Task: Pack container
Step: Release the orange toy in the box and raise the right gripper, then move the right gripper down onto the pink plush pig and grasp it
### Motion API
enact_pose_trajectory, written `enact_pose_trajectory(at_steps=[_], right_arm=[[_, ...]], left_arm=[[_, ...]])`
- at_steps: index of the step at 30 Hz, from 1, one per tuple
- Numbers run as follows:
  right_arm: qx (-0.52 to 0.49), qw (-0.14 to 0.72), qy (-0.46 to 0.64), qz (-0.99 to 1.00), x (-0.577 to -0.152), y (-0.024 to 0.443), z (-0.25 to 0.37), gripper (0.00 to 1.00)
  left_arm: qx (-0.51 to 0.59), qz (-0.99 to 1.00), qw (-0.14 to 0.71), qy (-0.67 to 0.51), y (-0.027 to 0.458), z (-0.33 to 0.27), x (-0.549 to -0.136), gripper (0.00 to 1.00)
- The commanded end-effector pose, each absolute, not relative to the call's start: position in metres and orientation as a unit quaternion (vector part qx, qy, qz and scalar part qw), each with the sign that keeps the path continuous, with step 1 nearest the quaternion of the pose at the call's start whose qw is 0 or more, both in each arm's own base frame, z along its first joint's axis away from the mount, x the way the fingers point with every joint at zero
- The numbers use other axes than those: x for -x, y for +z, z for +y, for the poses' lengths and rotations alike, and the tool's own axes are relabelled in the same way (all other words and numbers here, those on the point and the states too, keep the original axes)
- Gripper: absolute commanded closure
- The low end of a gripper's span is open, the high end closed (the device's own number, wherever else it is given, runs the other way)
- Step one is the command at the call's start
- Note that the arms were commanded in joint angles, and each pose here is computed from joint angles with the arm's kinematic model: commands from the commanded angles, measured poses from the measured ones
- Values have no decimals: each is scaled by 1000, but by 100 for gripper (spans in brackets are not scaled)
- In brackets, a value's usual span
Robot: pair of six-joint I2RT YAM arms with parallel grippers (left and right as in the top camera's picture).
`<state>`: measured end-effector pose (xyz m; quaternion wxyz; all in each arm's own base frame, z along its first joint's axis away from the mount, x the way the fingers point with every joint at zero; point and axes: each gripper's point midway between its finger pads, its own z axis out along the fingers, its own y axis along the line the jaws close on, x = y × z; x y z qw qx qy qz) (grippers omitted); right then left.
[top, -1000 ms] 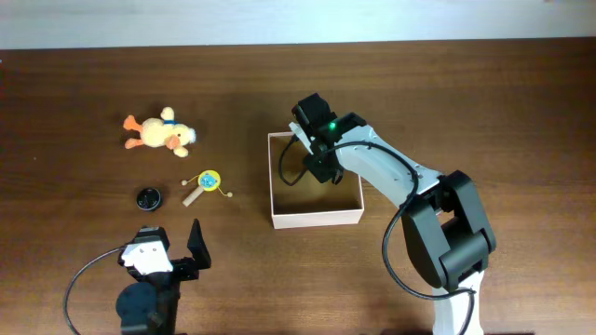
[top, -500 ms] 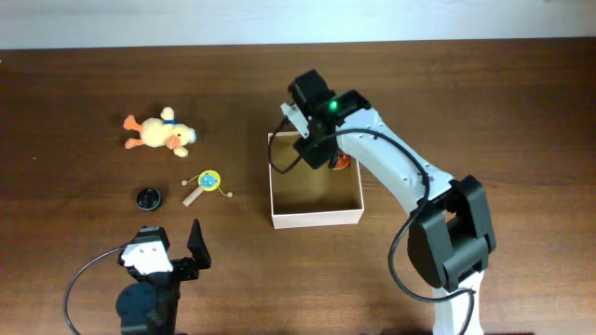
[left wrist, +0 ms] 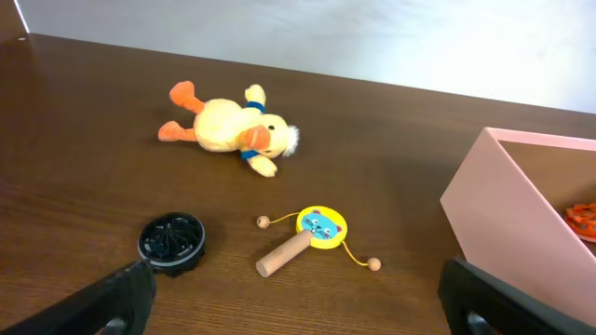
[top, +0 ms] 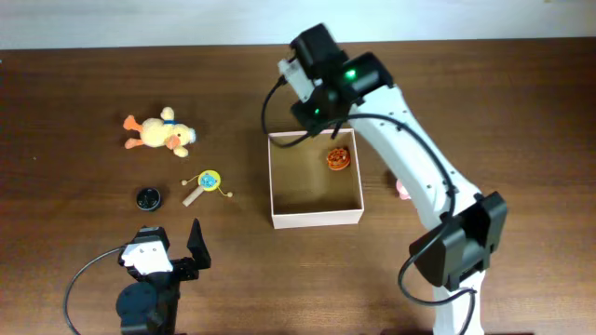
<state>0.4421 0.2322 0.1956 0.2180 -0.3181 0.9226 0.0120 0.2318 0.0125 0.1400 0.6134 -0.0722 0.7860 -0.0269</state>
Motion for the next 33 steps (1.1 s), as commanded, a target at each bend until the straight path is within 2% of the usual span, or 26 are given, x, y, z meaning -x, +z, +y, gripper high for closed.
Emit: enact_pose_trajectory(at_steps=[1, 4, 7, 14, 17, 21, 23, 24, 33], right_arm=[[230, 246, -44, 940, -468, 217, 172, 50], [154, 248, -70, 954, -484, 219, 119, 45], [92, 251, -75, 961, -494, 220, 77, 45], [-17, 250, -87, 964, -503, 219, -4, 40], [-69, 245, -81, 964, -502, 213, -22, 32], [-81, 227, -73, 968, -501, 198, -29, 22], [-79, 208, -74, 972, -495, 189, -28, 22], [-80, 181, -74, 977, -485, 178, -27, 31], [-90, 78, -68, 991, -442, 136, -24, 33]], left_arm=[[64, 787, 614, -25, 139, 12, -232, 1], [64, 787, 614, -25, 139, 12, -232, 1], [64, 787, 614, -25, 139, 12, -232, 1], [64, 787, 614, -25, 139, 12, -232, 1], [64, 787, 614, -25, 139, 12, -232, 1], [64, 787, 614, -25, 139, 12, -232, 1], [64, 787, 614, -25, 139, 12, -232, 1], [64, 787, 614, -25, 139, 12, -232, 1], [64, 787, 614, -25, 139, 12, -232, 1]])
